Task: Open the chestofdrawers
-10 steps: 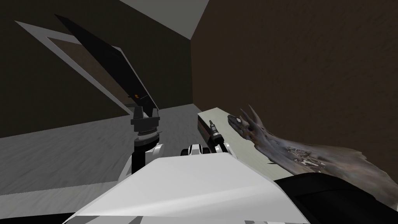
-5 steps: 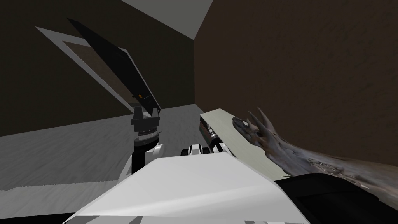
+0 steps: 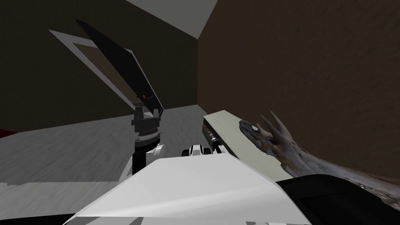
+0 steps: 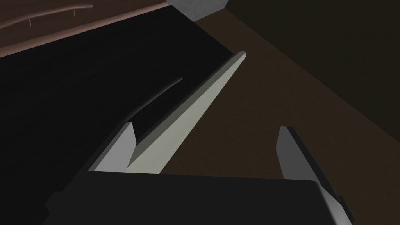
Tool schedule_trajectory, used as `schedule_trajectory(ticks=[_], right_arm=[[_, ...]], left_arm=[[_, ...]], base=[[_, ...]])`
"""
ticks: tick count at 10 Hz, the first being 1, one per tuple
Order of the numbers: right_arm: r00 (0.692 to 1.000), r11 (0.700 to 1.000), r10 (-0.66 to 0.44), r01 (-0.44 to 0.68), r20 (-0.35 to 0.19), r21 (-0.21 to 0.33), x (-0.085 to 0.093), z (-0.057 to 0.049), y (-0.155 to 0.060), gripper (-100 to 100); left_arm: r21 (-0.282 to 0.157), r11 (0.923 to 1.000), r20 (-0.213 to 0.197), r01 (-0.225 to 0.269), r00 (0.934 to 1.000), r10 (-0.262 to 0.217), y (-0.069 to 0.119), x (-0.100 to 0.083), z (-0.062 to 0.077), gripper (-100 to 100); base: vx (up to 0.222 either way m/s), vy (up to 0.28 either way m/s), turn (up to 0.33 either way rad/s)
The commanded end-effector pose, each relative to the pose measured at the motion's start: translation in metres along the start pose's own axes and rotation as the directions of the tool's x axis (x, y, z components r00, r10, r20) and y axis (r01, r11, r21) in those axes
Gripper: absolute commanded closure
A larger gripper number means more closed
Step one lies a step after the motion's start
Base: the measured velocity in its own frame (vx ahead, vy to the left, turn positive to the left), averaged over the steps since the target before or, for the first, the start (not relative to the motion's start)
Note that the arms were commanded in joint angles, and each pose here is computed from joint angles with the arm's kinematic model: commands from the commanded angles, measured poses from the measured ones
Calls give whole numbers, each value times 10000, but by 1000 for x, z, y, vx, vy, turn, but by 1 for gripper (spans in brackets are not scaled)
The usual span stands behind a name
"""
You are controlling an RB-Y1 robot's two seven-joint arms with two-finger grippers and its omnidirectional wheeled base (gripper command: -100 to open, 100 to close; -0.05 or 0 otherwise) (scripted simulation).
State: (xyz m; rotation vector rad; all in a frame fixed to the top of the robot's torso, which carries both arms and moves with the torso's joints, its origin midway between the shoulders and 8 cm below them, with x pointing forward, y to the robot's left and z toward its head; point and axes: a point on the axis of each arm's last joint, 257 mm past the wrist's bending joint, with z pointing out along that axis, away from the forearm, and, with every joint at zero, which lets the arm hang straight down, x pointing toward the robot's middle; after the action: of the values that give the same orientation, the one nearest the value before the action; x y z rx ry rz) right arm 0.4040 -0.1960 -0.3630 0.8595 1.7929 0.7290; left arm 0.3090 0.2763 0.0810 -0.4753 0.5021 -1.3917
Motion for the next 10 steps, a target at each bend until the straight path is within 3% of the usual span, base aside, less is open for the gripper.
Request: schedule_trajectory(ticks=[1,2,5,7,8,10], right_arm=[[9979,9938,-554,583,-326,944,14,-3,-34,-100],[9980,9918,-556,588,-308,1134,13,-3,-39,-100],[9839,9557,-1516,1703,-944,2403,37,-10,-91,-100],[9839,9451,-1527,1729,-930,2773,35,-13,-101,-100],[9716,9169,-1990,2307,-1280,3257,44,-19,-125,-100],[9715,9058,-2001,2328,-1266,3542,42,-21,-133,-100]], left_arm=[[0,10000,0,0,10000,0,0,0,0,0],[0,10000,0,1,10000,-1,0,0,0,0],[0,10000,0,0,10000,0,0,0,0,0],[0,10000,0,0,10000,0,0,0,0,0],[0,10000,0,0,10000,0,0,0,0,0],[0,10000,0,0,10000,0,0,0,0,0]], base=[[72,58,85],[72,54,63],[92,65,86],[68,45,20],[82,51,104],[49,38,28]])
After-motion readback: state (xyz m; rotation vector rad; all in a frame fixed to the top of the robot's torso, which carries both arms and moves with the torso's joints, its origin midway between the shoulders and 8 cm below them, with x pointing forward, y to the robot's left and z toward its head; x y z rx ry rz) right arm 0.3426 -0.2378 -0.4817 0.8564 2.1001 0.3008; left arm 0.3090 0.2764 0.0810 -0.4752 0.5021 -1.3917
